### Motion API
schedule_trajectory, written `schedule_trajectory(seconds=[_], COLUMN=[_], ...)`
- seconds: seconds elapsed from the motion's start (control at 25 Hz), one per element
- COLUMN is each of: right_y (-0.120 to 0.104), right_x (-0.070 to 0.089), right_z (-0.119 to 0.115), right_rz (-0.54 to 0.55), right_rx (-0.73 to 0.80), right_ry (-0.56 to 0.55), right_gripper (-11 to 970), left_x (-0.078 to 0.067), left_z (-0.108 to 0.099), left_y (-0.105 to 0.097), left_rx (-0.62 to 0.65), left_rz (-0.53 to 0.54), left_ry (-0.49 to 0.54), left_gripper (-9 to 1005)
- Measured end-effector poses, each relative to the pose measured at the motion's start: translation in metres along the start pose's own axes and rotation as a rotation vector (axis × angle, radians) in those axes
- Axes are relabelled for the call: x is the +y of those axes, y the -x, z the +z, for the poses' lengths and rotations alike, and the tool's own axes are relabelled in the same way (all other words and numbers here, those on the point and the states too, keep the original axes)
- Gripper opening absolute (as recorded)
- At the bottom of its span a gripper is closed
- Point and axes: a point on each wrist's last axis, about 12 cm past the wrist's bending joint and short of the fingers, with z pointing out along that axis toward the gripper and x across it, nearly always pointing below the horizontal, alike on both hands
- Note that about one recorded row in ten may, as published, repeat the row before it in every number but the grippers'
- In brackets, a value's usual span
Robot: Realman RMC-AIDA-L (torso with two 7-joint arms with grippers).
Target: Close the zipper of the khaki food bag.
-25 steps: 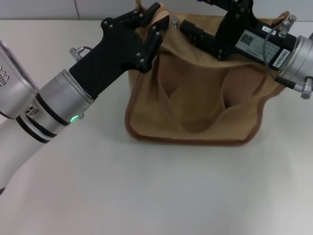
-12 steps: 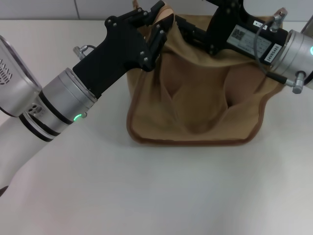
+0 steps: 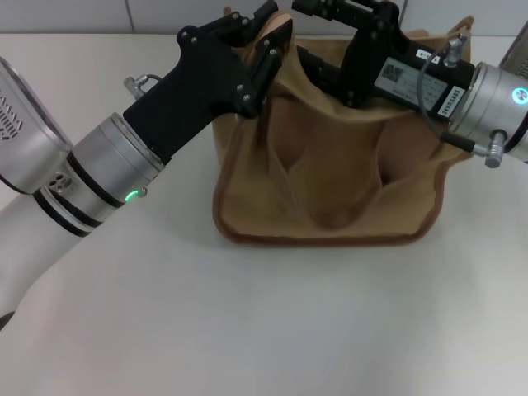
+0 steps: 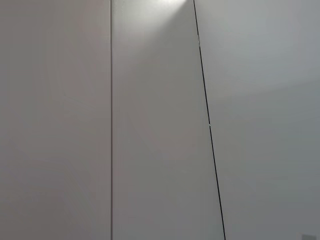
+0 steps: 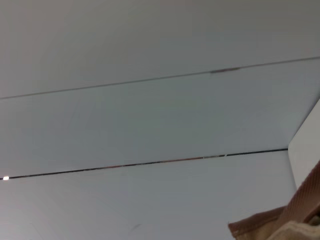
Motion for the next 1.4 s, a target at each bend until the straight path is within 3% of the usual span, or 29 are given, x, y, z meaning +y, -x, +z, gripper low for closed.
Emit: schedule_trajectory(seconds=[0.36,0.84,1.4], right_y=[0.002,-0.002,0.0], right_x=[0.01,-0.002,-0.003], right_z=[0.009,-0.001,-0.006], right_rz=[-0.026,0.007,-0.024], right_rx=[0.027,0.002,-0.023], right_ry=[0.026,0.005,0.005], right_gripper=[662,662,651], left_x=[0.002,0.004,0.008], left_z=[0.004,0.005,0.014], left_y=[0.001,0.0,0.002], left_rx=[0.0,0.007,0.002], left_rz=[0.005,0.007,-0.015], left_ry=[0.006,0.016,0.01], left_gripper=[186,187,188])
